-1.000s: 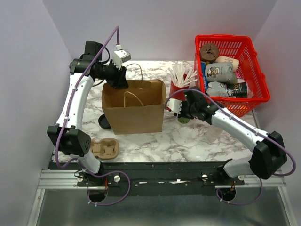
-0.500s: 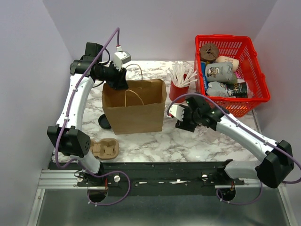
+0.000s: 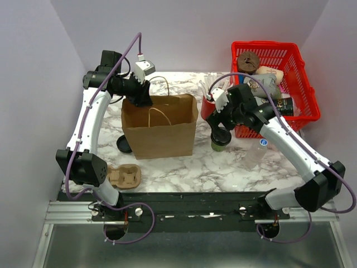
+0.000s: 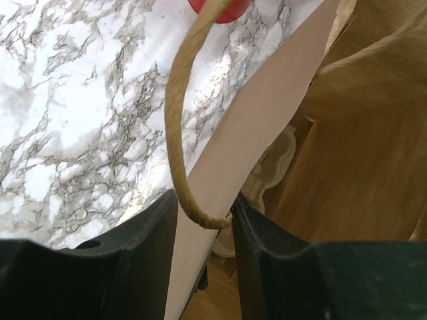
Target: Pack the takeout coffee
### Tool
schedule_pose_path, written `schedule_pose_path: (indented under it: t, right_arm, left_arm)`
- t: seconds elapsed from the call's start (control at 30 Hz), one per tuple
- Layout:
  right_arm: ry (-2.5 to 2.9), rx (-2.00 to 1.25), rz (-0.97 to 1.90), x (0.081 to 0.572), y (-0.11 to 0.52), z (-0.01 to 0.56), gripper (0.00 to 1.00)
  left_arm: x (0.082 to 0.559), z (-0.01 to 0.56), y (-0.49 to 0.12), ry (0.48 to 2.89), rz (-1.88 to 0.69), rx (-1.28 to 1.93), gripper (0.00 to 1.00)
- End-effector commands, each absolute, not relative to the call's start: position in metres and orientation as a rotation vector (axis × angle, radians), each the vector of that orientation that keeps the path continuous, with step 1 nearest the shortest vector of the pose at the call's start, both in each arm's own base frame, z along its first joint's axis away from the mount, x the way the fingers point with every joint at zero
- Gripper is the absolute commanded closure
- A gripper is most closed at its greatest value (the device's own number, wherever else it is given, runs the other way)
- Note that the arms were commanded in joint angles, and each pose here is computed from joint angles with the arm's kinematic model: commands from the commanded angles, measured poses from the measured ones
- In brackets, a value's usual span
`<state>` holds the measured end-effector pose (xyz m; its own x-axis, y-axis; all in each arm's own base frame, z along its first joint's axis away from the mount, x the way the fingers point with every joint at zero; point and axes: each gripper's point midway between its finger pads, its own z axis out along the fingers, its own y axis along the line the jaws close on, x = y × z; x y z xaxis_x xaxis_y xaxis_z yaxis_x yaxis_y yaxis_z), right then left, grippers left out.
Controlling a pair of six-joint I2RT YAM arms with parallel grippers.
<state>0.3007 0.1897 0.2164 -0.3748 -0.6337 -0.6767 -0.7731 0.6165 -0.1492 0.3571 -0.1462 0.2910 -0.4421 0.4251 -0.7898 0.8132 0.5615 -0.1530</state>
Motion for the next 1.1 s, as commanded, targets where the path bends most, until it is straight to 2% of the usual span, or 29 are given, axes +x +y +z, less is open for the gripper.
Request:
schedule_pose_path:
  t: [0.0, 0.17, 0.4, 1.07]
  right_arm:
    - [2.345, -0.978, 0.335, 0.285, 0.19, 0.19, 0.01]
    - [2.413, -0.963, 0.318, 0.29, 0.184, 0.173, 0.0]
    - [2.547, -0.769, 0.321, 0.302, 0.169, 0.159, 0.0]
    - [2.633, -0.731, 0.33, 0.305, 0.172, 0.137, 0.0]
  left_arm:
    - [0.349, 0.306, -0.148, 2.025, -0.696, 0.994, 0.53]
    - [0.346, 0.308, -0.148, 2.026, -0.689, 0.993, 0.53]
    - [0.345, 0.305, -0.148, 2.035, -0.691, 0.99, 0.53]
    - [0.346, 0.3, -0.15, 2.047, -0.711, 0.984, 0.52]
